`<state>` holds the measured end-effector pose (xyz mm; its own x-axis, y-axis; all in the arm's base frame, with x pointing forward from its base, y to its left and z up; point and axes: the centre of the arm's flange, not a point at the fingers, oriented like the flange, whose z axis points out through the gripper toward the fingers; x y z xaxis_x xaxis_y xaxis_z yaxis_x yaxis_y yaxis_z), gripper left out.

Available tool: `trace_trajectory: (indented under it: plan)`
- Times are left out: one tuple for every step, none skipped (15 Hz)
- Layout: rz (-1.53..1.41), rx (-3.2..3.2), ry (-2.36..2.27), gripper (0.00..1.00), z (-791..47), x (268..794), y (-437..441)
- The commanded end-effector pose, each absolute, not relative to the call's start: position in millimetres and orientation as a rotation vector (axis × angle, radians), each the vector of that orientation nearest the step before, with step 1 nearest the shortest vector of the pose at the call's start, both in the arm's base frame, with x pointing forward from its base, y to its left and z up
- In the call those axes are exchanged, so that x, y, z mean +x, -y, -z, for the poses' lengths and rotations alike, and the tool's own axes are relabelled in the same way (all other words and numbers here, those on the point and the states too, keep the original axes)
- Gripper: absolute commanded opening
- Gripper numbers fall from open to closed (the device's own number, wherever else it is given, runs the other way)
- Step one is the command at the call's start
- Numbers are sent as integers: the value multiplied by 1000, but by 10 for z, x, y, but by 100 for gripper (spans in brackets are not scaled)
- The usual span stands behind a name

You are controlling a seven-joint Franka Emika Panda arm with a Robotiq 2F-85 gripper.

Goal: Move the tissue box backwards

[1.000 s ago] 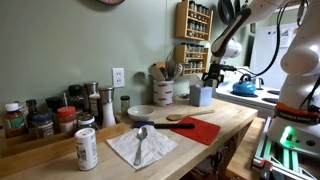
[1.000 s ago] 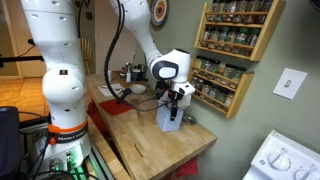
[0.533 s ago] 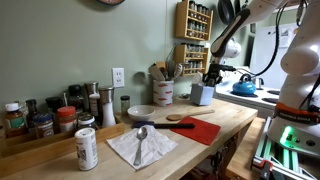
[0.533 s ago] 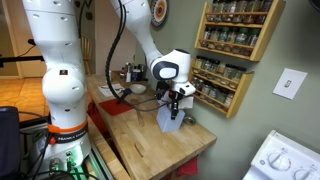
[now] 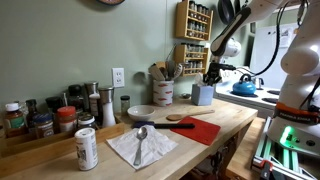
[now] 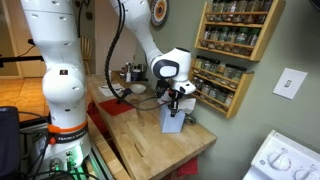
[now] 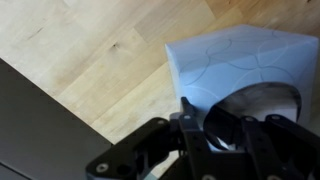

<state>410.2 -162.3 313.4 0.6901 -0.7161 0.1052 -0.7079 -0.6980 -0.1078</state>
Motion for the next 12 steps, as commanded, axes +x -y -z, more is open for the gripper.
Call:
trace_trajectory:
  plan:
    - [182, -2822, -1231, 1, -3379, 4034, 1697]
    - [195, -2799, -1270, 0, -3449, 4037, 1758]
    - [203, -2781, -1298, 1, -3506, 4044, 1817]
    - [210, -2764, -1333, 1, -3556, 4048, 1884]
    - [231, -2758, -1375, 1, -3590, 4053, 1949]
    - [252, -2754, -1413, 1, -3613, 4057, 2007]
    - [274, -2757, -1459, 1, -3617, 4066, 2061]
    - [298, -2757, -1503, 1, -3629, 4075, 2118]
    - [322, -2750, -1559, 1, -3630, 4089, 2172]
    - [350, -2730, -1626, 1, -3617, 4111, 2223]
    - [363, -2703, -1684, 1, -3607, 4126, 2256]
    - [371, -2662, -1754, 1, -3585, 4156, 2289]
